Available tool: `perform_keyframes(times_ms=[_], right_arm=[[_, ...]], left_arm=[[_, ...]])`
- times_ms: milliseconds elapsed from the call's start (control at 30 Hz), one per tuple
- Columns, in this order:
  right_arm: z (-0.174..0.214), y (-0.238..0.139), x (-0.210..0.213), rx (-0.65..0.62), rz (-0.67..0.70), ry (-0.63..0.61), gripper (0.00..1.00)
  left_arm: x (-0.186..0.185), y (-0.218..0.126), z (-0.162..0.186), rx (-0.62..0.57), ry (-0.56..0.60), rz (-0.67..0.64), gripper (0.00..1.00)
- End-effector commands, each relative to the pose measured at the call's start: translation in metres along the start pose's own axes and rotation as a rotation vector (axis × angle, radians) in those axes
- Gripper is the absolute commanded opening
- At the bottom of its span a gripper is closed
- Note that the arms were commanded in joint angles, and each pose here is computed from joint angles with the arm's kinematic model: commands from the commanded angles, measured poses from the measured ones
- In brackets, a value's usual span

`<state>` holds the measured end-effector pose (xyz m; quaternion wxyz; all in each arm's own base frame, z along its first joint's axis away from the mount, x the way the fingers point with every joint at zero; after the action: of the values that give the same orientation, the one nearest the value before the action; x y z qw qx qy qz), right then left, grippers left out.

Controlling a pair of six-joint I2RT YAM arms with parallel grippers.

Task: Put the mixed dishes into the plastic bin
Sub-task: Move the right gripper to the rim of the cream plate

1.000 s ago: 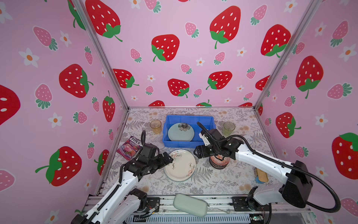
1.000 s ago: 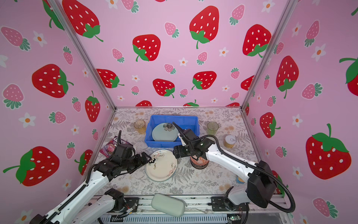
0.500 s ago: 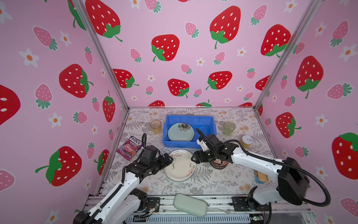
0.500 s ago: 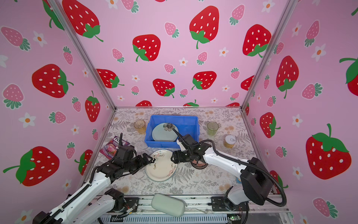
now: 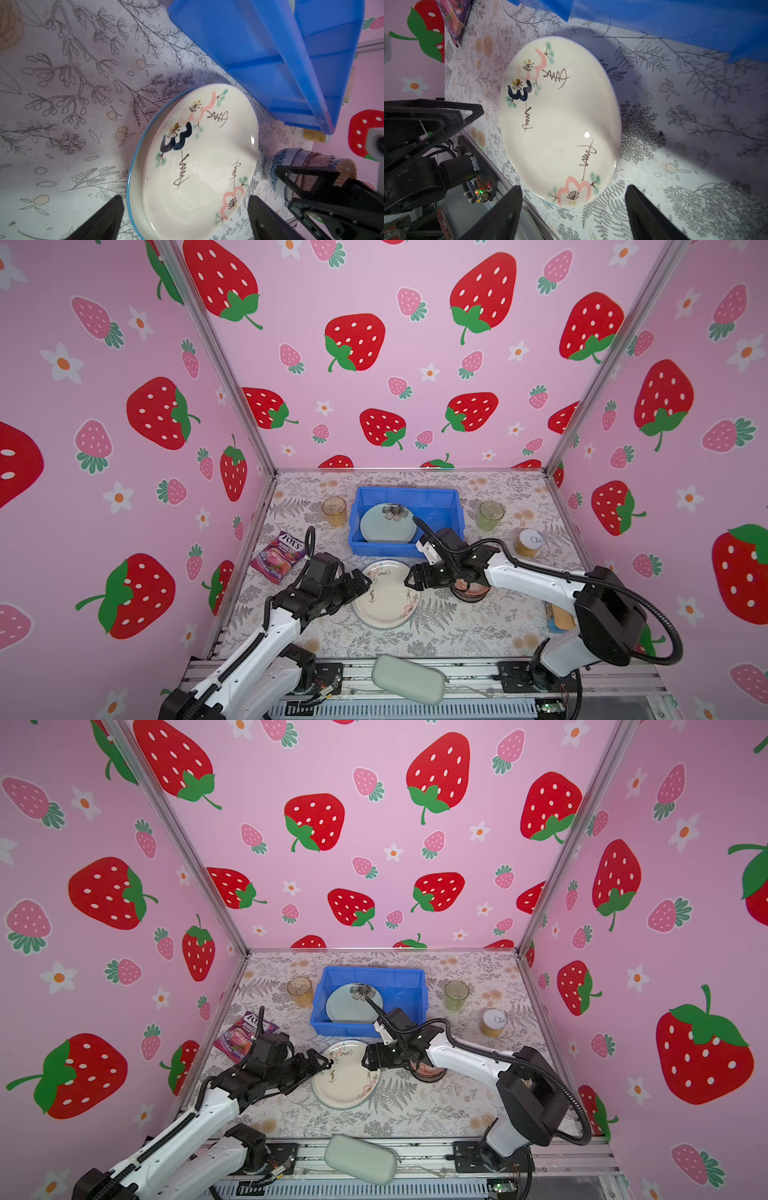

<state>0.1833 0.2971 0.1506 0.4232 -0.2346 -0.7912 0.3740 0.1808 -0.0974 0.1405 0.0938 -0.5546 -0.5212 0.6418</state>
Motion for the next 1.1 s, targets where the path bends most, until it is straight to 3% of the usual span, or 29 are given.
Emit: perform_keyframes(times_ms=[0, 1067], right_arm=[[-0.006, 0.002, 0.002, -0.003, 0.022, 0.008, 0.82], [-0.011, 0.034, -0.002, 0.077, 0.033, 0.023, 0.82]], left_arm=[[0.0, 0.002, -0.002, -0.008, -0.012, 0.001, 0.96], [0.014, 0.017, -0.012, 0.025, -0.051, -0.02, 0.96]])
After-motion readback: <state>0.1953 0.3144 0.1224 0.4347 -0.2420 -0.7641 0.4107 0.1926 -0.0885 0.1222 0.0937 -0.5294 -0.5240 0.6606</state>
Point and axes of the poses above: each gripper's point midway between its finger pads, its own y axis out along the fingers, its own x axis along the line the jaws close on, z = x × y, the point moved 7 cm from there along -y, back along the fingers, and after that the axes turned 7 degrees about -y, right-handed, at the moved point
